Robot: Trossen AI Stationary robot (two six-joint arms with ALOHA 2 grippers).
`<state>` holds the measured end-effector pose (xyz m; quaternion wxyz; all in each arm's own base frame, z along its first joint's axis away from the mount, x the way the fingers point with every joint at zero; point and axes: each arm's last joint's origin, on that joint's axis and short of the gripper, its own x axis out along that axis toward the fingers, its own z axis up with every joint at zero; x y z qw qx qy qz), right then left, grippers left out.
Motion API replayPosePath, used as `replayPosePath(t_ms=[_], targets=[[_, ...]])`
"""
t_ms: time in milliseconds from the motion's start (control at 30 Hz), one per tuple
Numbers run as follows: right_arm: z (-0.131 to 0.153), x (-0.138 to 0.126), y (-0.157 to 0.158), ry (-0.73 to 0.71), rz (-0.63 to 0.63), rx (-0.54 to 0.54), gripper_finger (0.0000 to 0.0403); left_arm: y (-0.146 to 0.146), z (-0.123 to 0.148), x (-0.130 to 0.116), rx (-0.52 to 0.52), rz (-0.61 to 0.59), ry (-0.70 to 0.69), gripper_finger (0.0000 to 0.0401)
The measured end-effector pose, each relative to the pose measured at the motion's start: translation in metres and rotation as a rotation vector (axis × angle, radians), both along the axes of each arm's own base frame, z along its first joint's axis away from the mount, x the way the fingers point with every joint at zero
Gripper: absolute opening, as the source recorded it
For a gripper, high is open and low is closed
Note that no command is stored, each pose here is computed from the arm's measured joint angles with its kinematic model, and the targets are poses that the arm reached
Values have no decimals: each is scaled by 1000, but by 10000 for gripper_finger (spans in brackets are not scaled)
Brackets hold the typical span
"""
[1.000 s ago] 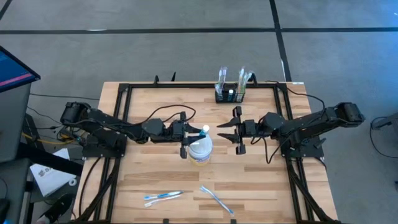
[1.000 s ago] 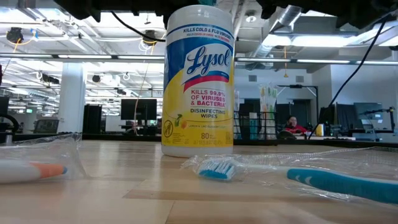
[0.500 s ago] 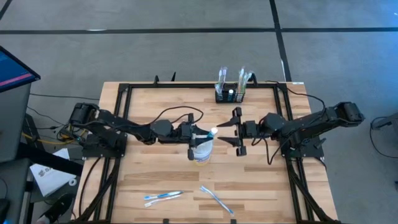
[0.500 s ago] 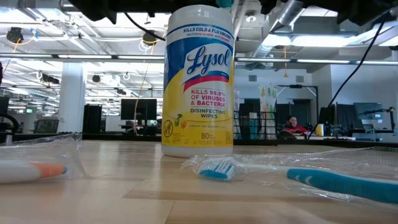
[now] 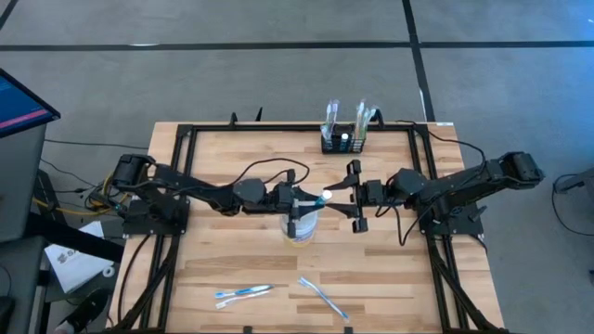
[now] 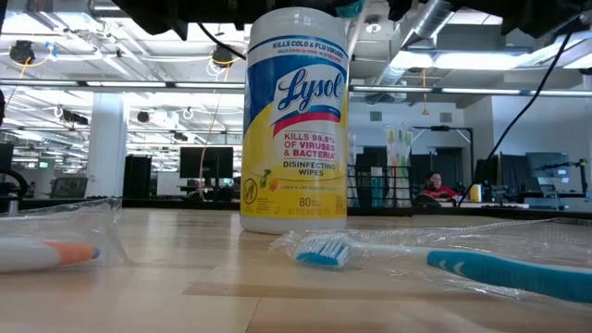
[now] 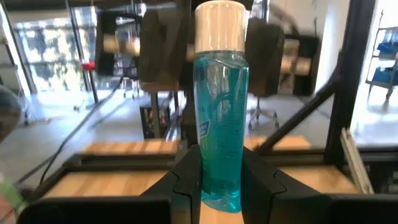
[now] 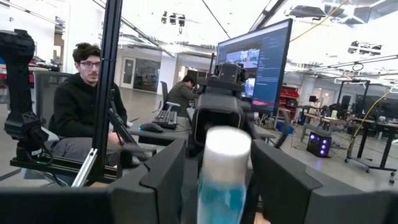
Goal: Pick & Place toothbrushing station
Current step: Put the blue mouthwash into the black mesh organizer
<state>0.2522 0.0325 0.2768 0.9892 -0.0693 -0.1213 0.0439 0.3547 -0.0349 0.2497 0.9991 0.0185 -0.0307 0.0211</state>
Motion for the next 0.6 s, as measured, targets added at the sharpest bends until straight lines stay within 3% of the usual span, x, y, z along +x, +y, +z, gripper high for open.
replayPosePath(t_ms=[300,533,600], targets=[[0,0,0,3,0,0,167,0,-2,3,2,1,8,63],[0,0,0,0,-1,4,83,0,-2,3,9,1,8,63],[0,0,0,2,-1,4,81,0,-2,3,10,1,8,63]])
